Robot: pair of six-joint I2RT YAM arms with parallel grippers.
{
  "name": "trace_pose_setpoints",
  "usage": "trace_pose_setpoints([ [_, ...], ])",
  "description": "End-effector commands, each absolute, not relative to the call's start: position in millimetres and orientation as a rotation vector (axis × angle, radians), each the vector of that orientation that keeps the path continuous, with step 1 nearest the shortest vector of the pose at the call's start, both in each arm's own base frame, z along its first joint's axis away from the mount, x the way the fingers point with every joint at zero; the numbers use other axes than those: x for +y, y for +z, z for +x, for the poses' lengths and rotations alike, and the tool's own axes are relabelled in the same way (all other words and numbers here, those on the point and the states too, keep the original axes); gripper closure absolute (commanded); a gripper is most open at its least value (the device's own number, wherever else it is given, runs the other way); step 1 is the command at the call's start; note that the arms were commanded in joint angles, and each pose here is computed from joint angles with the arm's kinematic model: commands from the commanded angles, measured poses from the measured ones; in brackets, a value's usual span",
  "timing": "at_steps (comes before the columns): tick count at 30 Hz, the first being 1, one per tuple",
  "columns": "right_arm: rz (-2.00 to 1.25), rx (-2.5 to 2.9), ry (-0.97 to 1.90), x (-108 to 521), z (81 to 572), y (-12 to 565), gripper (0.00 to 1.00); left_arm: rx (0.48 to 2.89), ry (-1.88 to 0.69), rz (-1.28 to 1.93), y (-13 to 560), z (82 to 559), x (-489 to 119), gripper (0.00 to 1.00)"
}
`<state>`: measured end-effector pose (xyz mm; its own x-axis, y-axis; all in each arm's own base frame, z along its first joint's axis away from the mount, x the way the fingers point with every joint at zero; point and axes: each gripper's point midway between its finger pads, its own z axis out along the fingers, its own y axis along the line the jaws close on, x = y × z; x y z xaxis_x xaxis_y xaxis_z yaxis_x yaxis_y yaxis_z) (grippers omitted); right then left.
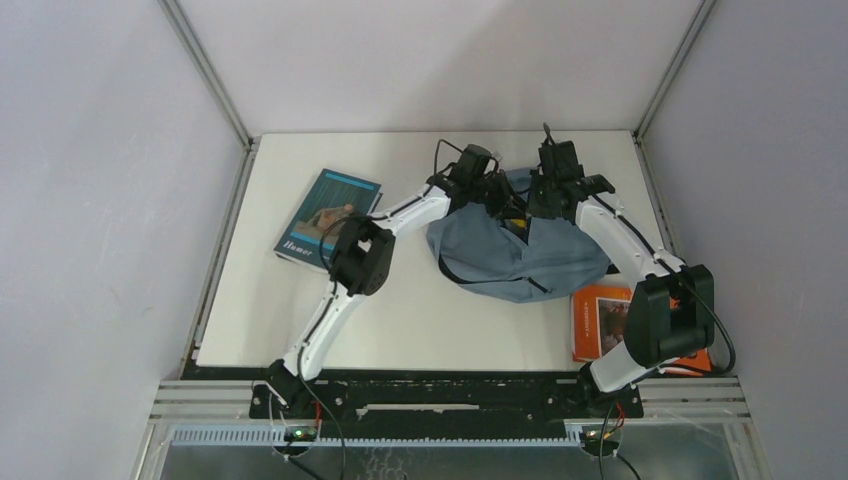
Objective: Pack the student bag
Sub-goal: Place the stationery in the student bag.
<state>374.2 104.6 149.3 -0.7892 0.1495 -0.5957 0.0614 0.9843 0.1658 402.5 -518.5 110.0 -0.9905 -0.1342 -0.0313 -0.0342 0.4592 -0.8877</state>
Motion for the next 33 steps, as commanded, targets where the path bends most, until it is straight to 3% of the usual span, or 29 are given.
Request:
trace_pose_setpoints([
  [1,0.13,2.383,0.254,118,380,179,1.0,2.402,-1.674,-0.138,159,425,-536,0.94],
  [3,0.131,2.388,0.247,117,379,178,1.0,2.402,-1.669,-0.125,156,423,-537,0.78],
  [8,0.141,2.398,0.227,112,381,174,1.0,2.323,-1.575,-0.05,179,412,-522,0.59],
  [21,0.177,2.423,0.169,90,387,162,1.0,2.327,-1.582,0.461,230,324,-474,0.57],
  [27,0.196,2.425,0.112,75,389,159,1.0,2.363,-1.394,0.47,223,314,-425,0.6],
  [29,0.174,2.438,0.138,79,390,155,0.88,2.359,-1.356,0.418,227,321,-409,0.59],
  [30,0.168,2.455,0.151,82,390,151,0.72,2.353,-1.324,0.394,228,326,-401,0.59],
  [32,0.155,2.463,0.156,87,388,151,0.53,2.341,-1.245,0.361,229,333,-383,0.56],
  [33,0.13,2.455,0.142,92,387,153,0.5,2.341,-1.21,0.351,228,336,-375,0.54],
])
